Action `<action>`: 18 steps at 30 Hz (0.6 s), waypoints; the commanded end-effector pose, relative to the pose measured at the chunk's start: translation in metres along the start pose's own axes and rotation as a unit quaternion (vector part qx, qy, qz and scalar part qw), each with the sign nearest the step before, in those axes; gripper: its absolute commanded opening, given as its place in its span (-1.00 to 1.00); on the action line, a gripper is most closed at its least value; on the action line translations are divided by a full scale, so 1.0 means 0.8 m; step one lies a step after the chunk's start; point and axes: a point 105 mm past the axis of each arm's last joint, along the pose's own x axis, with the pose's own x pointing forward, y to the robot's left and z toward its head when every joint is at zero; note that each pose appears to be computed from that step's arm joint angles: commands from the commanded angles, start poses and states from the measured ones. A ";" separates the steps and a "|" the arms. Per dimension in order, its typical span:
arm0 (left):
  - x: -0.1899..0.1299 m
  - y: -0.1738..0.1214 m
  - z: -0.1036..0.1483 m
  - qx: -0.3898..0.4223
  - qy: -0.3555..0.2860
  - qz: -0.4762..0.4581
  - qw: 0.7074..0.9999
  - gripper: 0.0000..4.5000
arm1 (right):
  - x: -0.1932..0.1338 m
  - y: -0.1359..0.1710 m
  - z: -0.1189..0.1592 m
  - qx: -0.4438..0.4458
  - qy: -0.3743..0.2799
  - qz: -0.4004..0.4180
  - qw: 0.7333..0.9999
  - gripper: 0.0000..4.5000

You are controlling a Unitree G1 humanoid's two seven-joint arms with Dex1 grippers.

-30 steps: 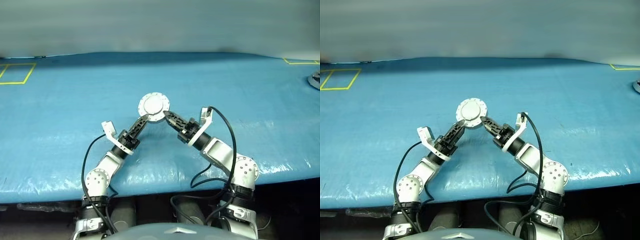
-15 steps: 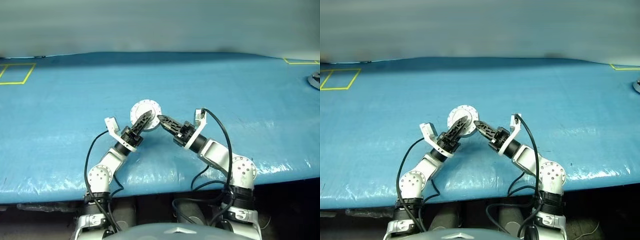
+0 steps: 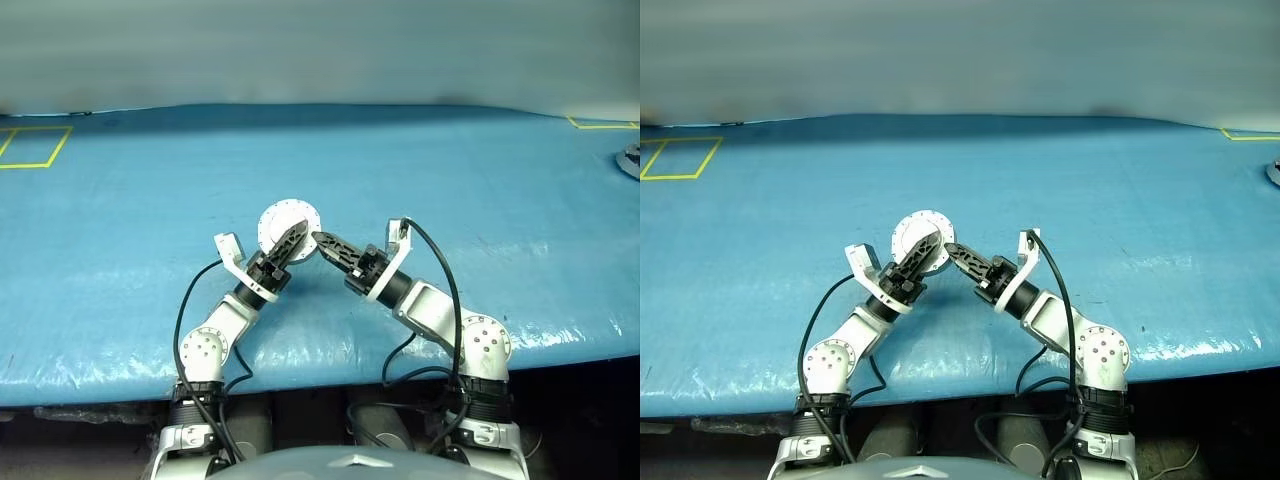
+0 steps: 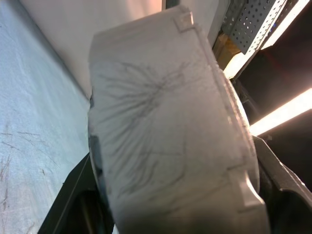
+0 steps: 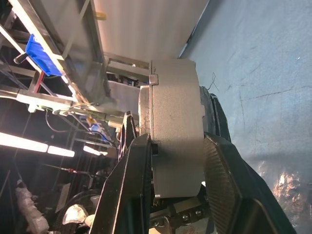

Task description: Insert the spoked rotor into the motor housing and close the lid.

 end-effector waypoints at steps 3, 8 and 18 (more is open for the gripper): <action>0.011 0.001 0.005 -0.002 -0.046 0.008 0.999 0.23 | -0.002 0.039 0.000 -0.056 0.008 0.072 0.996 -0.47; 0.009 0.003 0.011 0.010 -0.058 0.015 0.998 0.23 | -0.002 0.033 -0.001 -0.091 0.008 0.057 0.994 -0.04; 0.004 0.023 0.045 0.051 -0.118 0.078 0.989 0.23 | 0.001 -0.020 0.024 -0.199 -0.037 -0.077 0.976 0.38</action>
